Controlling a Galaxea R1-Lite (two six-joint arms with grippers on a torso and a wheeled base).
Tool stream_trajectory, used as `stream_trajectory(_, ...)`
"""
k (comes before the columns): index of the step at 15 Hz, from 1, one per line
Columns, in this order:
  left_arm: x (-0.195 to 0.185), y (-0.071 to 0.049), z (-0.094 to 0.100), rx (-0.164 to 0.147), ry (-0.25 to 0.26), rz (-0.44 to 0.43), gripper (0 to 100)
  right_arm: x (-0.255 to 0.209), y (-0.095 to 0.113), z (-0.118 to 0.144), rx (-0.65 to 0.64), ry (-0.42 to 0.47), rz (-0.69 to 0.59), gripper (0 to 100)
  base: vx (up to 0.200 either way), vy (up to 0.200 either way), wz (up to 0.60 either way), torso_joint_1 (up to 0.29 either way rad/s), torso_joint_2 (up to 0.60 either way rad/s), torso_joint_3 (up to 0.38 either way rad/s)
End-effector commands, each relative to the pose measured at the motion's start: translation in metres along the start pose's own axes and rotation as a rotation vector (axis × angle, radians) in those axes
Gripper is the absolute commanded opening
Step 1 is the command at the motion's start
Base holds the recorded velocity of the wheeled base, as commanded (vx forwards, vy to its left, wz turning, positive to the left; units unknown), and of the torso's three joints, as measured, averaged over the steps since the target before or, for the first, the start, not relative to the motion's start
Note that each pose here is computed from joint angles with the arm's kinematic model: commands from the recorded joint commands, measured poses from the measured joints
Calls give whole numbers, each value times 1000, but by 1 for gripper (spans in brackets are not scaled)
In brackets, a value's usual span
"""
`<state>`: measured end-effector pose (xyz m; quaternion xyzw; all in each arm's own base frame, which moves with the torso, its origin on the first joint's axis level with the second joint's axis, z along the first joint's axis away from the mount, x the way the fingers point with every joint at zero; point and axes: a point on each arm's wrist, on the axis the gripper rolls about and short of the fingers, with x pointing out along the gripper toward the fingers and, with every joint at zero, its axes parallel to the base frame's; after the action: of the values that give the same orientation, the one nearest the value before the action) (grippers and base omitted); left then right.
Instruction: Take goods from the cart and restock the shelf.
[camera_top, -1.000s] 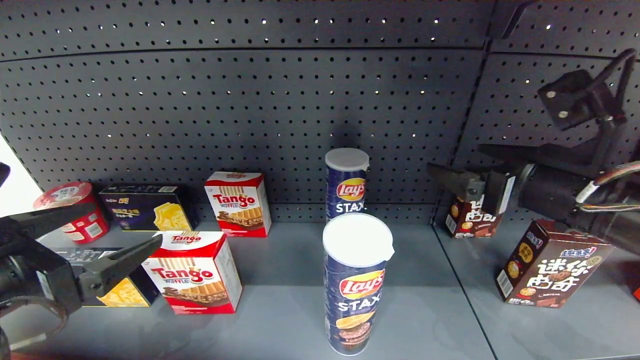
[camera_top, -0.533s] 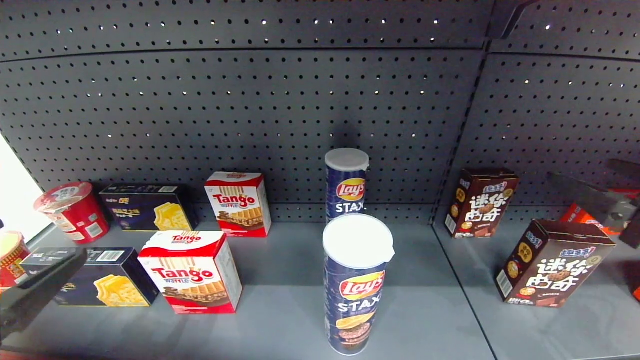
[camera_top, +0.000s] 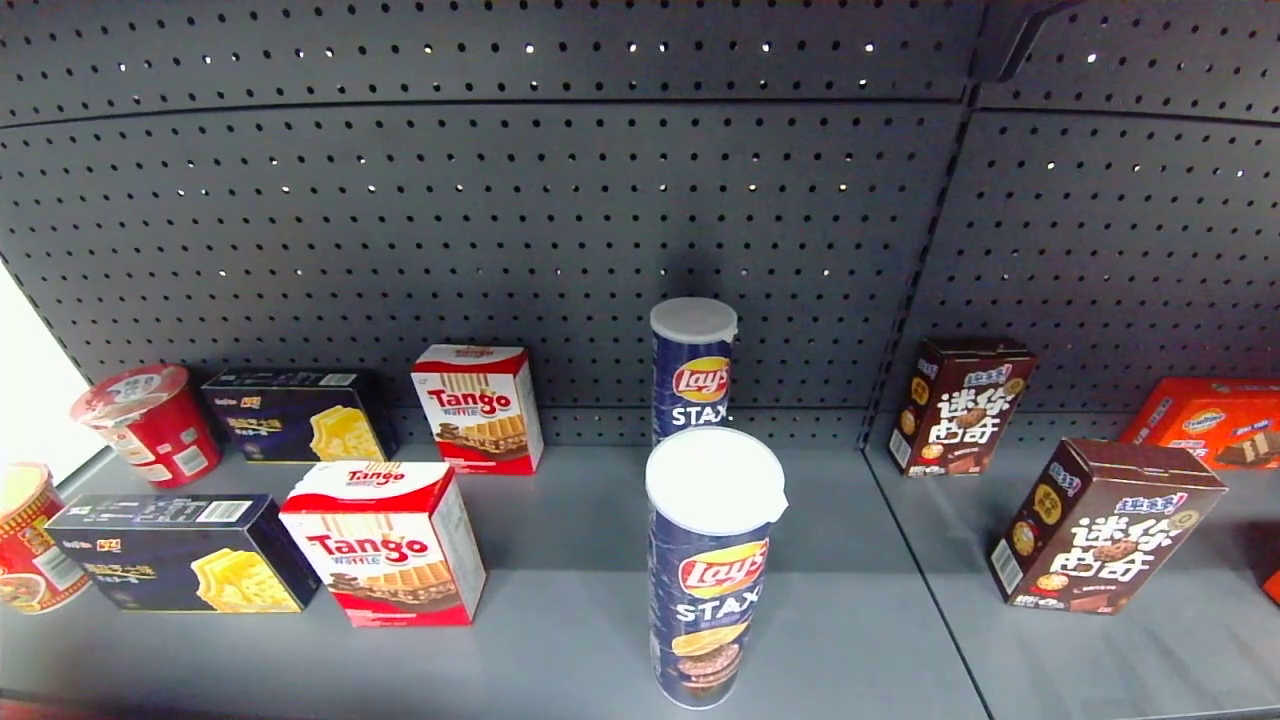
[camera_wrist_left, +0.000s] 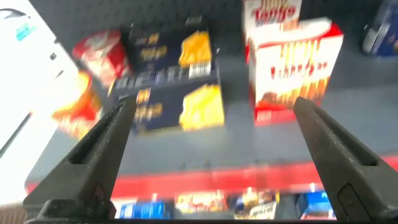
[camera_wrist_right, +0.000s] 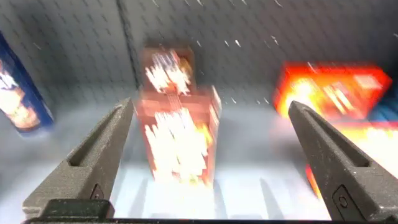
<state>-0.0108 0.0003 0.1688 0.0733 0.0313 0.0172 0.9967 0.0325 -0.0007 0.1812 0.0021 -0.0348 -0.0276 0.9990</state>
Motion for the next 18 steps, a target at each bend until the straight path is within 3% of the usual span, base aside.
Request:
stream_trajectory(1, -20, -2, -24, -4, -69, 41, 100, -42, -5, -29, -2, -28, -75, 100, 0, 0, 0, 0, 0, 0)
stream_trajectory(2, -20, -3, -28, -4, -68, 44, 100, -46, -6, -32, -3, -21, -87, 100, 0, 0, 0, 0, 0, 0)
stream_trajectory(3, -22, -5, -45, -5, -77, 59, 100, -60, -6, -45, -7, -15, -118, 100, 0, 0, 0, 0, 0, 0)
stream_trajectory(6, -22, -6, -61, -7, -83, 86, 100, -67, -6, -62, -5, 5, -136, 100, 0, 0, 0, 0, 0, 0)
stream_trajectory(9, -11, -10, -82, -17, -53, 77, 100, -58, -6, -90, -21, 48, -133, 100, 0, 0, 0, 0, 0, 0)
stream_trajectory(11, -6, -10, -86, -22, -105, 79, 100, -58, -6, -92, 0, 47, -134, 100, 0, 0, 0, 0, 0, 0)
stream_trajectory(12, -6, -11, -87, -20, -97, 56, 100, -58, -6, -93, 12, 46, -149, 100, 0, 0, 0, 0, 0, 0)
stream_trajectory(14, -6, -13, -87, -34, -104, -16, 100, -59, -10, -94, 45, 52, -319, 100, 0, 0, 0, 0, 0, 0)
stream_trajectory(15, -6, -14, -88, -49, -101, -53, 100, -60, -10, -94, 42, 47, -308, 100, 0, 0, 0, 0, 0, 0)
stream_trajectory(16, -6, -14, -90, -49, -79, -64, 100, -61, -8, -95, -9, 33, -129, 100, 0, 0, 0, 0, 0, 0)
stream_trajectory(17, -6, -14, -91, -51, -73, -64, 100, -61, -7, -95, -20, 33, -81, 100, 0, 0, 0, 0, 0, 0)
stream_trajectory(18, -6, -14, -92, -52, -59, -63, 100, -62, -2, -99, -36, 51, 122, 100, 0, 0, 0, 0, 0, 0)
